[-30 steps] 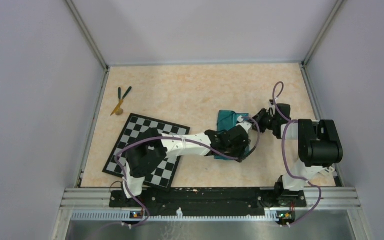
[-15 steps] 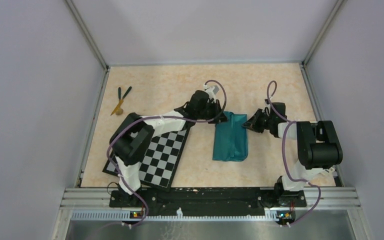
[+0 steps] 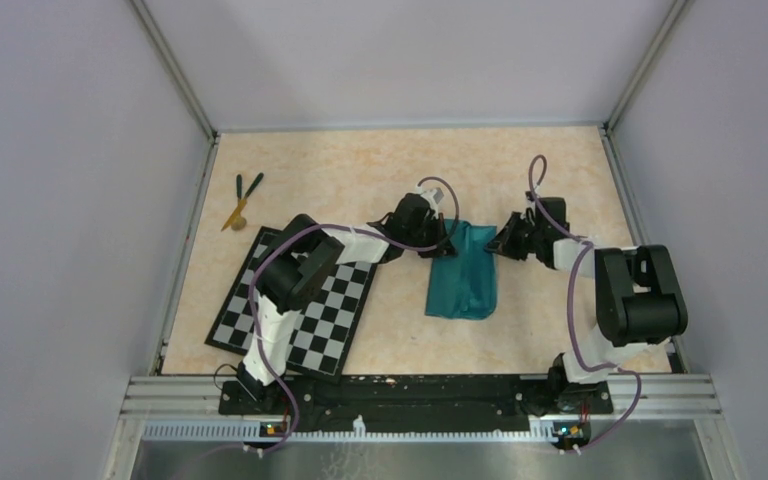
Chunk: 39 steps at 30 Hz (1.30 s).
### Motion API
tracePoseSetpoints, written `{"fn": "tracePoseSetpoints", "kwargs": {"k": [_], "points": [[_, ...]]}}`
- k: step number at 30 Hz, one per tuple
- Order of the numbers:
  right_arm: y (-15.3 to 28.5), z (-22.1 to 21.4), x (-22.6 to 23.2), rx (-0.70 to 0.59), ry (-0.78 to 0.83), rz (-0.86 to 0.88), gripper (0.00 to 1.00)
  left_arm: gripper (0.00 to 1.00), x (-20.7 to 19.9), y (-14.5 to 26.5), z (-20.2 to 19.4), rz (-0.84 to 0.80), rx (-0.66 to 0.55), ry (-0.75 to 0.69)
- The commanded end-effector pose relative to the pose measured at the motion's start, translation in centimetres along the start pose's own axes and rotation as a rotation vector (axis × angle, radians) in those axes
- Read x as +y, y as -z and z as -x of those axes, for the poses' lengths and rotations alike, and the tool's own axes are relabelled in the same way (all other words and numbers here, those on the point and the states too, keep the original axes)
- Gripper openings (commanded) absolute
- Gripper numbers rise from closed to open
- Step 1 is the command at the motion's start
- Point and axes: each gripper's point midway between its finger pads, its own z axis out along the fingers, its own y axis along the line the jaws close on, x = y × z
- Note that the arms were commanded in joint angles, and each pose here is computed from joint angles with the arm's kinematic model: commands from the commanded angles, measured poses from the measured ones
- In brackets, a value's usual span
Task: Fold the napkin into a case and place the utensils inside
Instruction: Fold the 2/3-rectangle-folded napkin at the center of the board.
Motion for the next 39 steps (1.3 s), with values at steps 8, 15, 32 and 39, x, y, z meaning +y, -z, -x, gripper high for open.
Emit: {"fn": "tracePoseSetpoints", "kwargs": {"k": [8, 15, 32, 39], "points": [[1.4, 3.1, 5.2, -0.099, 0.165, -0.169, 0.0, 0.0, 1.5, -1.1, 0.2, 0.025, -0.041, 0.008], [0.2, 1.1, 7.2, -0.09, 0.152, -0.278, 0.0, 0.0, 0.9, -0.9, 0.4, 0.003, -0.048, 0.005], [-0.6, 0.9, 7.6, -0.113, 0.09, -0.336, 0.0, 0.34, -3.9, 5.8, 2.5, -0.115, -0.071, 0.0], [-0.6, 0.7, 7.1, -0.11, 0.092, -0.374, 0.0, 0.44, -0.5, 6.6, 1.3, -0.047, -0.056, 0.071]]}}
